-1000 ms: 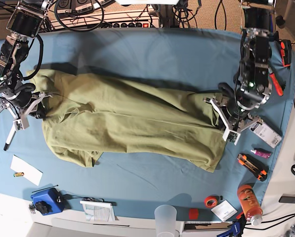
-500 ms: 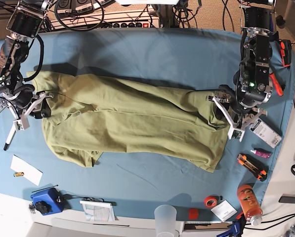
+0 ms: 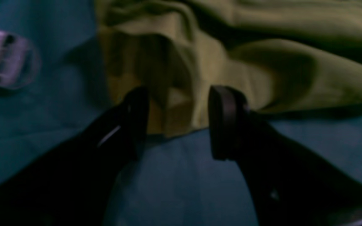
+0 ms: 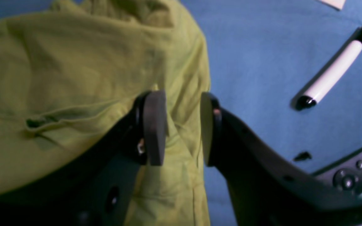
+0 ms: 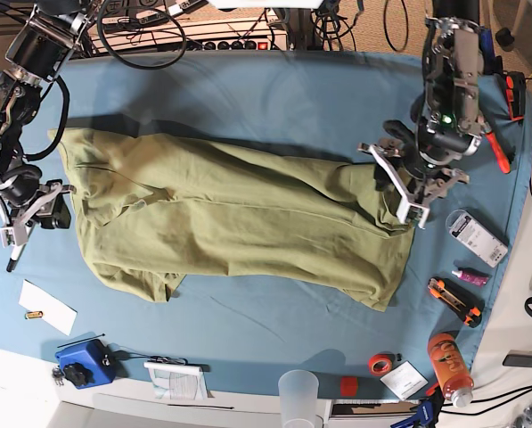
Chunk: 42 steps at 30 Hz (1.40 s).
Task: Layout the t-shirt on the table in an organized manner, then fold the t-shirt properly
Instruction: 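Grasp the shirt edge again with both grippers and smooth it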
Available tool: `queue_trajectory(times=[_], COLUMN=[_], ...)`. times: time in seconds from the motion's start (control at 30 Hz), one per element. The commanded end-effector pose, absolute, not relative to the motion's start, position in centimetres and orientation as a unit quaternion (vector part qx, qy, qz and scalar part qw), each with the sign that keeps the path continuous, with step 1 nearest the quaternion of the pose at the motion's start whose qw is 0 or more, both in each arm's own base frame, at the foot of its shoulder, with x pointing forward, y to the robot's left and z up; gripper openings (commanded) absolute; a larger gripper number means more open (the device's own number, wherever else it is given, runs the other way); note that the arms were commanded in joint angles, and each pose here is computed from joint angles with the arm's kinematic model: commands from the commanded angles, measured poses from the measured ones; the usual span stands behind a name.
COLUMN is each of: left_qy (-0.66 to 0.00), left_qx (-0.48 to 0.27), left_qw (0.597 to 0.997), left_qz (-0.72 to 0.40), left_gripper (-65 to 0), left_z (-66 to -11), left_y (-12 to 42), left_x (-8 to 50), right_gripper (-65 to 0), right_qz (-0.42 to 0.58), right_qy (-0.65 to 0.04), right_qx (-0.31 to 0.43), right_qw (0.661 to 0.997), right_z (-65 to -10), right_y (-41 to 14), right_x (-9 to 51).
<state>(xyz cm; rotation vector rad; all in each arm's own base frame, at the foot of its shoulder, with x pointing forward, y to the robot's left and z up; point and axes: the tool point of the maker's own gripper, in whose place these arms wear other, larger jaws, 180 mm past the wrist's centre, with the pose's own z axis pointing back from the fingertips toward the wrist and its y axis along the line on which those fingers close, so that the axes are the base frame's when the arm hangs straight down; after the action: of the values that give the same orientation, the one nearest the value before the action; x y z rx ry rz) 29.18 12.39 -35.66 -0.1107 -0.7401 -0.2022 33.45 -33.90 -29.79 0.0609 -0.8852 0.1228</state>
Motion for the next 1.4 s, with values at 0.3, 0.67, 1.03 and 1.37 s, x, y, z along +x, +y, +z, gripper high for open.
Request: queue_trajectory(times=[0.3, 0.67, 1.03, 1.37], left_qy=[-0.324, -0.327, -0.328, -0.328], left_qx=[0.022, 0.005, 0.005, 0.005], left_qw=[0.944, 0.943, 0.943, 0.943], left_qz=[-0.061, -0.058, -0.058, -0.058], left_gripper=[-33.7, -33.7, -33.7, -33.7], left_z=[-39.4, -39.1, -39.1, -39.1], left_y=[15.7, 15.2, 15.2, 15.2], left_x=[29.0, 29.3, 29.3, 29.3], right_gripper=[-45.9, -45.8, -45.8, -45.8], right_qz=[0.014, -0.043, -0.077, -0.131], right_qy=[-0.455, -0.405, -0.378, -0.350], right_qx=[0.034, 0.065, 0.062, 0.150], right_qw=[0.890, 0.911, 0.920, 0.916], right_z=[-27.1, -30.4, -33.8, -36.8], right_y=[-36.9, -38.7, -39.5, -38.1], right_x=[32.0, 24.9, 22.8, 21.8])
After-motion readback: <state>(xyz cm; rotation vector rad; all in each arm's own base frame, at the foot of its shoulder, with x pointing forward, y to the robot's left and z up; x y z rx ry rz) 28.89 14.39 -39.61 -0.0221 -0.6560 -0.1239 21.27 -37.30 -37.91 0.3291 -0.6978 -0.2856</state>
